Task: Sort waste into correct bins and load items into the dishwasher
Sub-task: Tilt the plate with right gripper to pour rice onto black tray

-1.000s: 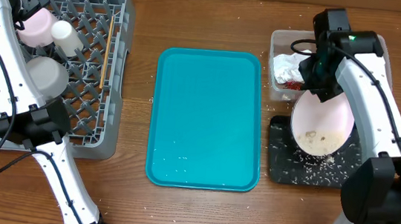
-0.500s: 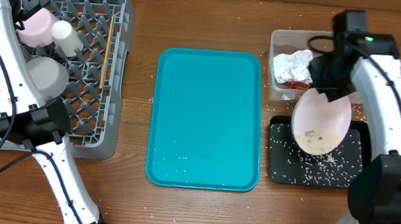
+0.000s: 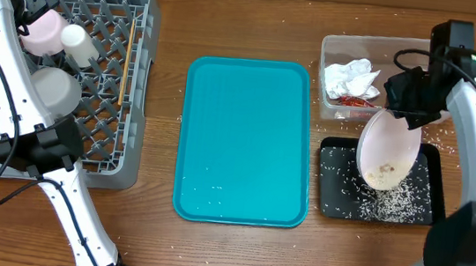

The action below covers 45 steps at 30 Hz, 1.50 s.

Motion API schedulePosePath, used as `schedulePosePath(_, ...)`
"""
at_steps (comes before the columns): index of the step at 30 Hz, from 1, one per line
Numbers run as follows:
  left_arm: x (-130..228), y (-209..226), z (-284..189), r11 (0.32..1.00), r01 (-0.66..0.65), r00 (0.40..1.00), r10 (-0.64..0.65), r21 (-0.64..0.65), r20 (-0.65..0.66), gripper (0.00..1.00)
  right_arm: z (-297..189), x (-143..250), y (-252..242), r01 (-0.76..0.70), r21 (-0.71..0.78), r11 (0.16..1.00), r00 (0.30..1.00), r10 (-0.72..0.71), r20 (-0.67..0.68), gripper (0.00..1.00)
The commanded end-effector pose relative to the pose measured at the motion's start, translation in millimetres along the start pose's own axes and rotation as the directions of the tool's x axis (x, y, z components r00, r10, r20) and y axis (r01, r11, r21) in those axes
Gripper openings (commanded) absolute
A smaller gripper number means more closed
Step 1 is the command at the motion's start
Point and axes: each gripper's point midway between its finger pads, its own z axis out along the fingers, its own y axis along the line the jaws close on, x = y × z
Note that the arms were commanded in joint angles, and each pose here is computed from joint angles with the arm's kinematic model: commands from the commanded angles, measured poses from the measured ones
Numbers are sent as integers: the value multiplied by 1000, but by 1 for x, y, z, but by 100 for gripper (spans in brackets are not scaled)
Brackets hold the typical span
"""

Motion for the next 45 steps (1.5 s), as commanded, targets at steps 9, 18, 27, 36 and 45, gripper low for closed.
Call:
schedulePosePath(9, 1, -2, -3, 1000, -20, 1000, 20, 4, 0, 100, -12, 3, -7, 35, -146, 989, 996, -47, -80, 3)
schedulePosePath(18, 1, -2, -3, 1000, -20, 1000, 20, 4, 0, 100, -8, -12, -30, -28, -215, 976, 988, -5, -151, 3)
schedulePosePath(27, 1, -2, -3, 1000, -20, 1000, 20, 4, 0, 100, -61, -22, -24, 40, -378, 925, 997, -62, -47, 3)
schedulePosePath(36, 1, -2, -3, 1000, -20, 1000, 20, 4, 0, 100, -60, -7, -22, 43, -421, 906, 988, -102, -118, 3)
schedulePosePath(45, 1, -2, -3, 1000, -20, 1000, 20, 4, 0, 100, -66, -4, -35, 0, -443, 897, 978, -92, -186, 3)
